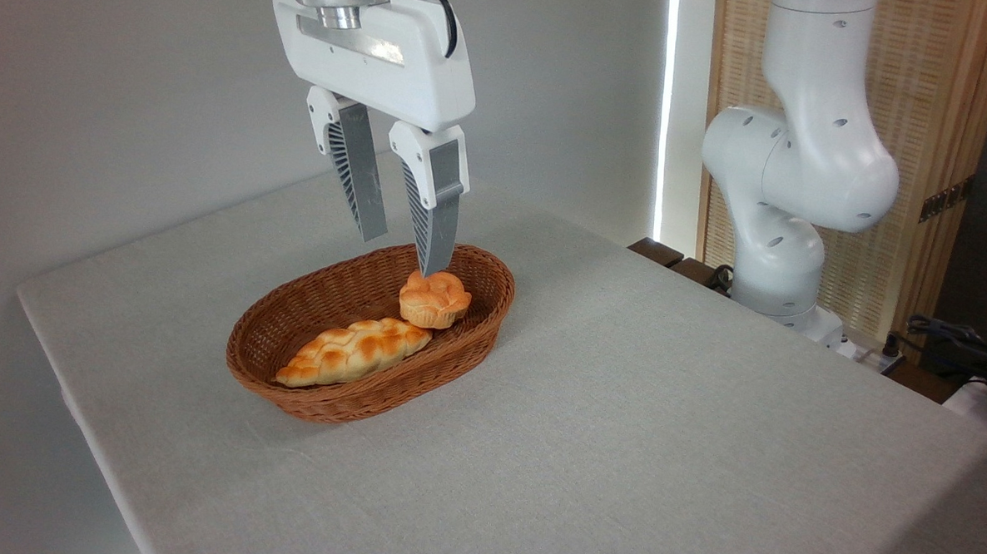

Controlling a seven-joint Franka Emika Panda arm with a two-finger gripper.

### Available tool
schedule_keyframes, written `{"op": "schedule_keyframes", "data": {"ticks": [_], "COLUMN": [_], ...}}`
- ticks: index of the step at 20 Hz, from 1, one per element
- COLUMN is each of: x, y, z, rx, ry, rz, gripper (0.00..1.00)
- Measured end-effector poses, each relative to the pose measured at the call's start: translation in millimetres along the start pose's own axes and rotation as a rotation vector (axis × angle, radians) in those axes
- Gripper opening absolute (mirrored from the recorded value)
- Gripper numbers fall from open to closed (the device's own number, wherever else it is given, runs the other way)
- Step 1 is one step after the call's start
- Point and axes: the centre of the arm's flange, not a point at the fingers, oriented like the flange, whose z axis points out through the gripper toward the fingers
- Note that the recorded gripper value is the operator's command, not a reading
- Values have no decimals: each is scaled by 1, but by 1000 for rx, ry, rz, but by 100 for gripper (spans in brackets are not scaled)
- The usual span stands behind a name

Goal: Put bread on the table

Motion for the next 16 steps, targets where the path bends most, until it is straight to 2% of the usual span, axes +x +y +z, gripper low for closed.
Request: {"op": "schedule_keyframes", "data": {"ticks": [11,16], "x": [0,-2], "y": [3,23], "z": [8,26], "rx": [-17,-57], "ry": [-21,-43], "rz": [4,28], "gripper": [100,100]}}
